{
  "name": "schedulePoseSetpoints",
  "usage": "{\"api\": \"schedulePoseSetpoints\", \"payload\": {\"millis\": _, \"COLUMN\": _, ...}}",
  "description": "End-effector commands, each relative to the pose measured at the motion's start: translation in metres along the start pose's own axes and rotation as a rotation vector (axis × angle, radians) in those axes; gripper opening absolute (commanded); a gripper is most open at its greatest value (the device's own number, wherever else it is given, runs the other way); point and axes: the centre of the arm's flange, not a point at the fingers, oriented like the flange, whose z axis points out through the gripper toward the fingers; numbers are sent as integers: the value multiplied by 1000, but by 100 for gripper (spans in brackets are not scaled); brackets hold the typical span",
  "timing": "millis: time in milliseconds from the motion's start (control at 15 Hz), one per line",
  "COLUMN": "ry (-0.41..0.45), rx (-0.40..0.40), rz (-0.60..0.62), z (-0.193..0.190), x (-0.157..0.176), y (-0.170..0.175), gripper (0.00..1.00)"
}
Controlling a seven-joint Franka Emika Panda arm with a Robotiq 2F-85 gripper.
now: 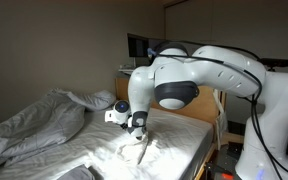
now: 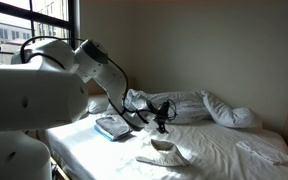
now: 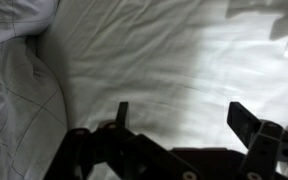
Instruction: Fold the left white towel in half
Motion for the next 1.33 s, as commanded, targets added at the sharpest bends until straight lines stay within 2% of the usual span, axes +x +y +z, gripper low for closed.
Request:
{"api": "schedulePoseSetpoints", "payload": {"millis": 0, "ry": 151, "rx": -66, "rz": 28, "z": -56, "x": -37, "y": -12, "gripper": 100}}
{"api": "schedulePoseSetpoints", "payload": {"millis": 133, "ry": 236, "rx": -95, "rz": -1, "z": -78, "x": -48, "y": -15, "gripper": 100}}
{"api": "schedulePoseSetpoints", "payload": {"millis": 467, "ry": 307, "rx": -52, "rz": -101, "z": -124, "x": -52, "y": 4, "gripper": 100}}
{"api": "schedulePoseSetpoints", "payload": {"millis": 667, "ry": 301, "rx": 23, "rz": -201, "z": -135, "x": -64, "y": -20, "gripper": 100}}
{"api": "schedulePoseSetpoints", "payload": {"millis": 1000, "ry": 270, "rx": 166, "rz": -289, "z": -139, "x": -70, "y": -68, "gripper": 100}}
{"api": "schedulePoseSetpoints", "payload": {"millis": 1267, "ry": 275, "rx": 222, "rz": -346, "z": -154, "x": -72, "y": -90, "gripper": 100}}
